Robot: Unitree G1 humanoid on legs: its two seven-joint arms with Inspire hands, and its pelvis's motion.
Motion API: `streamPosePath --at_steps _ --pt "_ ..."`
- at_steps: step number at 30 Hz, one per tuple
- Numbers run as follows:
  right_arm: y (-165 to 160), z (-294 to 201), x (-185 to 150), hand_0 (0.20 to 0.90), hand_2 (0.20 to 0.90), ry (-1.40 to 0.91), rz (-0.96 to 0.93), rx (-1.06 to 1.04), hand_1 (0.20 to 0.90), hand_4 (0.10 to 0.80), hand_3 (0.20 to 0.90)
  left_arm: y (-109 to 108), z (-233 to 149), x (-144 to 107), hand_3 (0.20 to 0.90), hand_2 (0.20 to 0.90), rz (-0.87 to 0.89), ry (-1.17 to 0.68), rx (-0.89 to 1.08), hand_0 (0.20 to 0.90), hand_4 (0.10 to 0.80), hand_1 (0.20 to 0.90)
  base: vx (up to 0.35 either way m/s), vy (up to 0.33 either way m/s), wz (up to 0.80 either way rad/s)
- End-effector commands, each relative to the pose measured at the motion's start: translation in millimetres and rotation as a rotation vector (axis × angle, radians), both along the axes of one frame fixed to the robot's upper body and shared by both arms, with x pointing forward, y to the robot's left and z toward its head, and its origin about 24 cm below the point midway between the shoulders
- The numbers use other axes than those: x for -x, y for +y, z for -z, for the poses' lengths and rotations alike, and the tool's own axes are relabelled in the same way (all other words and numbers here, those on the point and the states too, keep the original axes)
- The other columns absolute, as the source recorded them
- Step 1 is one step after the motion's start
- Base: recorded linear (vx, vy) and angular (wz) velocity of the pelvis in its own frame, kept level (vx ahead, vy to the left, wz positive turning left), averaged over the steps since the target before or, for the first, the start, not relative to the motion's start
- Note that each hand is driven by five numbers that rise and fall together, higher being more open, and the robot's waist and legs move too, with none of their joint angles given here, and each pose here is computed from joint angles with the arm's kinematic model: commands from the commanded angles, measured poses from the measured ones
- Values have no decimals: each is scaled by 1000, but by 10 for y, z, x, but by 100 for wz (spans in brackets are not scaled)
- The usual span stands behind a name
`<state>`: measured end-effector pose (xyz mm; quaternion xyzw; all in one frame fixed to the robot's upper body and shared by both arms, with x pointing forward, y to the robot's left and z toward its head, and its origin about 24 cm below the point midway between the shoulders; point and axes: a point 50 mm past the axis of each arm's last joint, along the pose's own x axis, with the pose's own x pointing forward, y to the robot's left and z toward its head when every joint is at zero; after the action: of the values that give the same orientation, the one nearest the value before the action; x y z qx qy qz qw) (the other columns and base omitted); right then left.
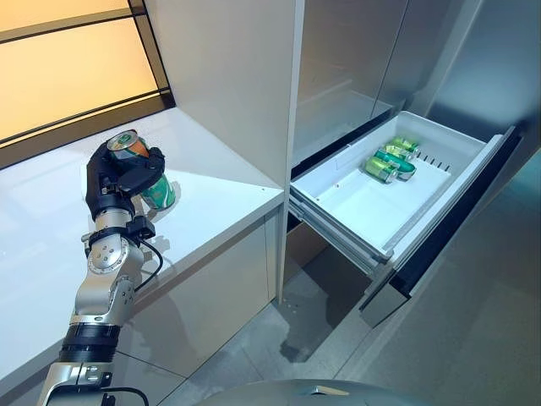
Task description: Put drinks into fridge and close the fridge
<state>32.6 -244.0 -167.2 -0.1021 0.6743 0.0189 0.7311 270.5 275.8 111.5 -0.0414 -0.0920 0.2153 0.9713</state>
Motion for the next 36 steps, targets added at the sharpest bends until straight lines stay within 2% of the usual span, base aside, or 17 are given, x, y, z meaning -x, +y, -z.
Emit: streamPosePath --at_steps 1,13,20,26,31,36 --pt "129 8 -204 900 900 -43 -11 -71 900 800 900 48 -749 -139 200 300 -3 -348 -47 300 100 300 0 0 0" --pt "114 4 -205 900 900 -40 -39 -60 900 800 900 27 -816 -108 200 300 10 -408 -47 300 100 300 0 0 0" --pt "112 -28 -352 900 900 -89 -193 -45 900 800 900 -34 -906 -82 200 300 53 -460 -50 300 100 300 0 0 0" --pt "339 -154 -807 900 900 -250 -526 -93 900 800 900 -206 -951 -108 200 300 188 -486 3 300 100 300 0 0 0" --pt "609 -381 -1231 900 900 -427 -674 -132 900 800 900 -371 -1012 -84 200 300 283 -538 -38 300 100 300 0 0 0" --pt "828 -631 -1519 900 900 -604 -756 -184 900 800 900 -499 -1070 -52 200 300 352 -581 -77 300 100 300 0 0 0"
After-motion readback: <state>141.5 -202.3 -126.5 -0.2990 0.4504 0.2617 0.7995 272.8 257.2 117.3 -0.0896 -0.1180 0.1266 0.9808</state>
